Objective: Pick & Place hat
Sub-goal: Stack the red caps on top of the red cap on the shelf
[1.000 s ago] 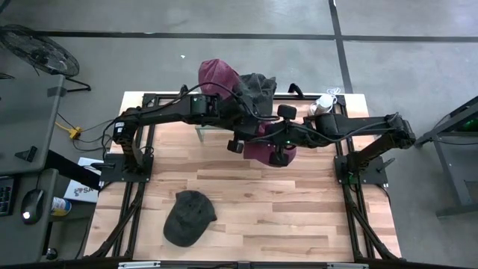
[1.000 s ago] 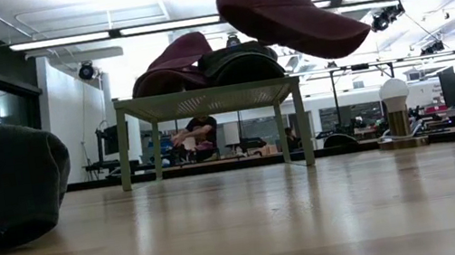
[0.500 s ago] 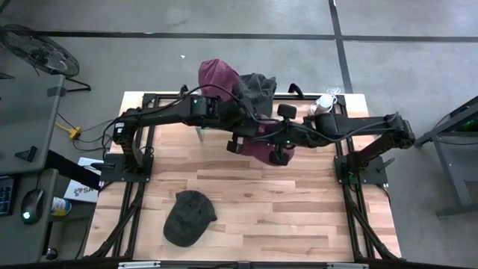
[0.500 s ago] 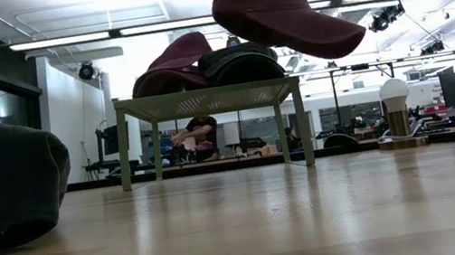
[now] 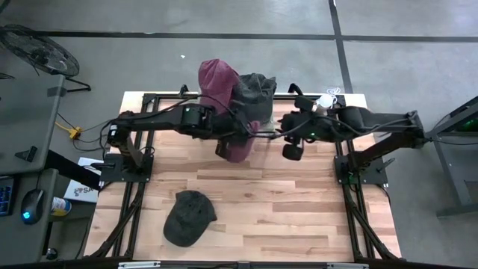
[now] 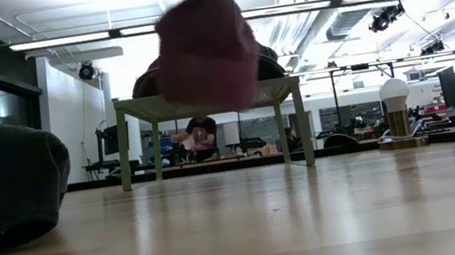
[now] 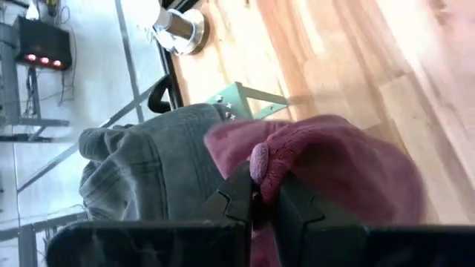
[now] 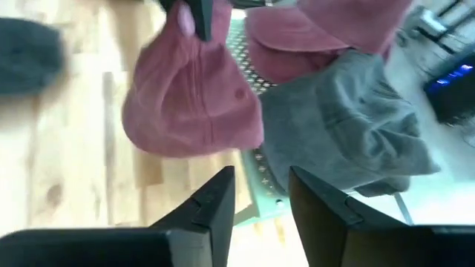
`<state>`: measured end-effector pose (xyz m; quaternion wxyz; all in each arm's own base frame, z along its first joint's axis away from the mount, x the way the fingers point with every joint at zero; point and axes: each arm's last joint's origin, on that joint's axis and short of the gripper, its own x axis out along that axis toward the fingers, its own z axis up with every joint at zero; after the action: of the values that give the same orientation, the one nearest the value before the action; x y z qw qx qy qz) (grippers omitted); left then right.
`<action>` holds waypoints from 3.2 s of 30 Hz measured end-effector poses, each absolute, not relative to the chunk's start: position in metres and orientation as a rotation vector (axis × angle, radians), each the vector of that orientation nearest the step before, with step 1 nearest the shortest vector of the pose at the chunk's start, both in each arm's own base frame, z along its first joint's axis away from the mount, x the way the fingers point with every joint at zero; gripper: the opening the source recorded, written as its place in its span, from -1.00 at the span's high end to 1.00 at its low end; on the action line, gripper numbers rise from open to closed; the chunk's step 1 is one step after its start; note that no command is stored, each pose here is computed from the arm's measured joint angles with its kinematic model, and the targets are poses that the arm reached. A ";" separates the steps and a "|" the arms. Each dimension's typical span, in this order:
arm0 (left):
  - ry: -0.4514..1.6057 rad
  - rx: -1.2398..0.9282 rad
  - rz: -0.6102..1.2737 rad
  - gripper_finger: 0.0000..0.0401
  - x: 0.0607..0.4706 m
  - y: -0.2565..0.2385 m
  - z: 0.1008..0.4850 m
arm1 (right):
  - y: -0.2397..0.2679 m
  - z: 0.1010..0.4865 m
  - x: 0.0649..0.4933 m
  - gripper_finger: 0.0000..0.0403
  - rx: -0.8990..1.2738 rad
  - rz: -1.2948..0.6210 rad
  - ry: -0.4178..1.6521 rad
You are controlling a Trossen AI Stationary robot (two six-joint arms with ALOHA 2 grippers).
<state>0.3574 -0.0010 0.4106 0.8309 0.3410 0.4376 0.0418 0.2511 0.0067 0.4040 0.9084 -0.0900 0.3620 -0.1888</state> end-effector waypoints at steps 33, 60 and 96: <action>0.813 0.875 -0.008 0.90 0.303 -0.051 0.450 | 0.007 0.408 0.286 0.35 -0.654 -0.085 0.613; 0.535 0.896 -0.278 0.90 0.243 -0.027 0.496 | -0.061 0.415 0.292 0.35 -0.446 0.069 0.435; 0.269 0.918 -0.248 0.90 0.171 0.127 0.517 | -0.067 0.393 0.278 0.35 -0.265 -0.183 0.747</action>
<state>0.1714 0.1265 0.5172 0.8804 0.4405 0.1292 -0.1191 0.2777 -0.0672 0.3933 0.9184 -0.1290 0.3632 -0.0889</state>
